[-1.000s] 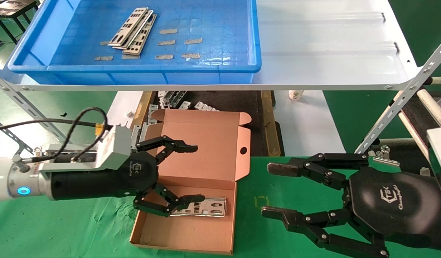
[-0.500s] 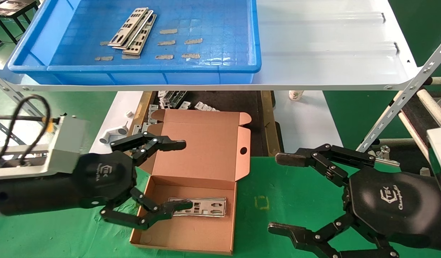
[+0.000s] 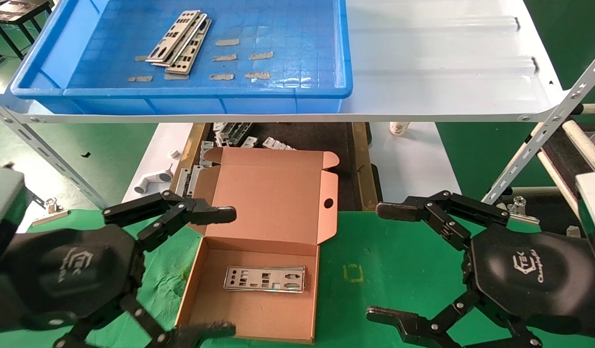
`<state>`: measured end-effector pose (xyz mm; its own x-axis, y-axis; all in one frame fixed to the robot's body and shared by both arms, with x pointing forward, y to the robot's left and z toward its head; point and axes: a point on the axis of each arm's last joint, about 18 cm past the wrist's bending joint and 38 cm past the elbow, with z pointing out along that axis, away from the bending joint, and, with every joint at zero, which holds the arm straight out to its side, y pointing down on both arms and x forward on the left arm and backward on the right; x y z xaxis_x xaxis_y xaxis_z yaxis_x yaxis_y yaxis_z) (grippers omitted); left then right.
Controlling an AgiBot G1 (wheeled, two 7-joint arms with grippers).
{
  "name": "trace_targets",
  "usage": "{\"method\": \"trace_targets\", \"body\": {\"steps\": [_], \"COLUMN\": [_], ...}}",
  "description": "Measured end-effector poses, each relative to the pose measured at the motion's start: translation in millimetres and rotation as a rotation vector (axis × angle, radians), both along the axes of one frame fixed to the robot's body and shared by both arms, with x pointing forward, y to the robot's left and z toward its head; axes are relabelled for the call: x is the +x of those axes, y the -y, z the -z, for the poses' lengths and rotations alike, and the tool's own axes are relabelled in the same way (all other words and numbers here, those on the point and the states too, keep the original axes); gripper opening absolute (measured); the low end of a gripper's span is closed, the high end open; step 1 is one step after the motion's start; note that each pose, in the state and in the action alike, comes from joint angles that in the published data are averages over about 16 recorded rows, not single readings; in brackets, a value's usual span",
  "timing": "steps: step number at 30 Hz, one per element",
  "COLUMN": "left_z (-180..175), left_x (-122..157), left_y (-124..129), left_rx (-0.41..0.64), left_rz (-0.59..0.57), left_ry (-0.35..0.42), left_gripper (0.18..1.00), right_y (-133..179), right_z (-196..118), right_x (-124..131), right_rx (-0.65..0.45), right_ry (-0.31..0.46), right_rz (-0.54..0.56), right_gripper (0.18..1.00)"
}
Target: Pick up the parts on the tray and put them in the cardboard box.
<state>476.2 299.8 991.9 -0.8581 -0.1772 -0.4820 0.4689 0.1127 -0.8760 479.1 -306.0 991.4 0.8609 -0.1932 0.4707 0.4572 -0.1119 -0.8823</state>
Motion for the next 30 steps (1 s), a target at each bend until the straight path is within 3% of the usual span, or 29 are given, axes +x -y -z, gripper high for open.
{"method": "trace_targets", "body": {"steps": [30], "left_z": [-0.3], "left_x": [-1.4], "left_y": [-0.2], "left_rx": [-0.001], "left_rz": [0.0], "left_ry": [-0.004], "left_gripper": [1.001], "right_y": [0.0], "right_z": [0.0], "right_x": [0.1], "right_rx": [0.0], "right_ry": [0.0], "right_rz": [0.0], "right_gripper": [1.001]}}
